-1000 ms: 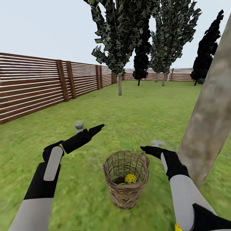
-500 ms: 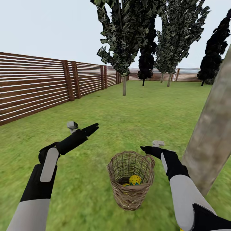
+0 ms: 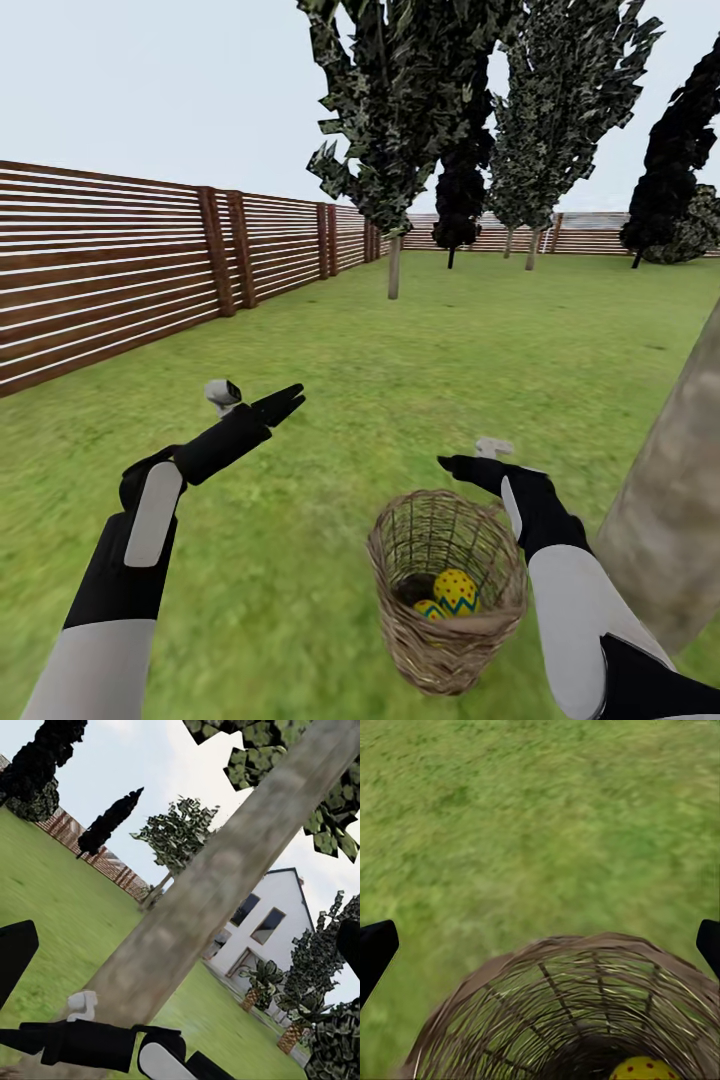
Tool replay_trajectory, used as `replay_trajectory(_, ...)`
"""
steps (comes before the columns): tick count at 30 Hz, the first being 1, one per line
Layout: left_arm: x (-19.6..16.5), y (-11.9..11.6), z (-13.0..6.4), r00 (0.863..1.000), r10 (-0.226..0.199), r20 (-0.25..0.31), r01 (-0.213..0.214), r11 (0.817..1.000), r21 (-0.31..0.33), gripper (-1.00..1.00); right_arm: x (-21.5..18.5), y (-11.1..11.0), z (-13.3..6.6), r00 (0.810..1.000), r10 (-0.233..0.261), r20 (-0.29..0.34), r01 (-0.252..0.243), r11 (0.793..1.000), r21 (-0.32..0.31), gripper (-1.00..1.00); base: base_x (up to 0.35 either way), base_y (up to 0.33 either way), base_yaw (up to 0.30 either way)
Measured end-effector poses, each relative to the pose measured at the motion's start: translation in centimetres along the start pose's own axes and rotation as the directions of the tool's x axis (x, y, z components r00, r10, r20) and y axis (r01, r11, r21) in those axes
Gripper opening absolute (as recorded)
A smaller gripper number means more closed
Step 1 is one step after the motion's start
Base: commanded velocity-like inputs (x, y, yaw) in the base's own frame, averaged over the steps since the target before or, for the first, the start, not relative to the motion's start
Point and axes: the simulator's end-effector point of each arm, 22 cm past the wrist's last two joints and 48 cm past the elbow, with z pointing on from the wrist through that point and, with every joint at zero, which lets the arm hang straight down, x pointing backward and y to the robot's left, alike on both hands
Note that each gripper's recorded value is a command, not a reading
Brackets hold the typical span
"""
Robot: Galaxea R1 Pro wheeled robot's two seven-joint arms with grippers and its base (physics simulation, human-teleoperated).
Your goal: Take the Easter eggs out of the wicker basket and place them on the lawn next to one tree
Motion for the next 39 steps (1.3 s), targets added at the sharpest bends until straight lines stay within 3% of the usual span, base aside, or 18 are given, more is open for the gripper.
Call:
replay_trajectory(25, 0.7, 1.7, -0.2, 1.000, -0.023, -0.003, 0.023, 1.000, -0.017, 1.00, 2.0, -0.4, 1.1, 0.999, -0.003, -0.047, 0.003, 1.000, 0.010, 1.00, 0.052, 0.043, 0.123)
replay_trajectory(39, 1.0, 2.4, -0.3, 0.999, -0.034, -0.004, 0.034, 0.999, -0.025, 1.00, 2.7, -0.6, 1.5, 0.998, 0.001, -0.056, 0.000, 1.000, 0.011, 1.00, 0.250, 0.203, 0.089)
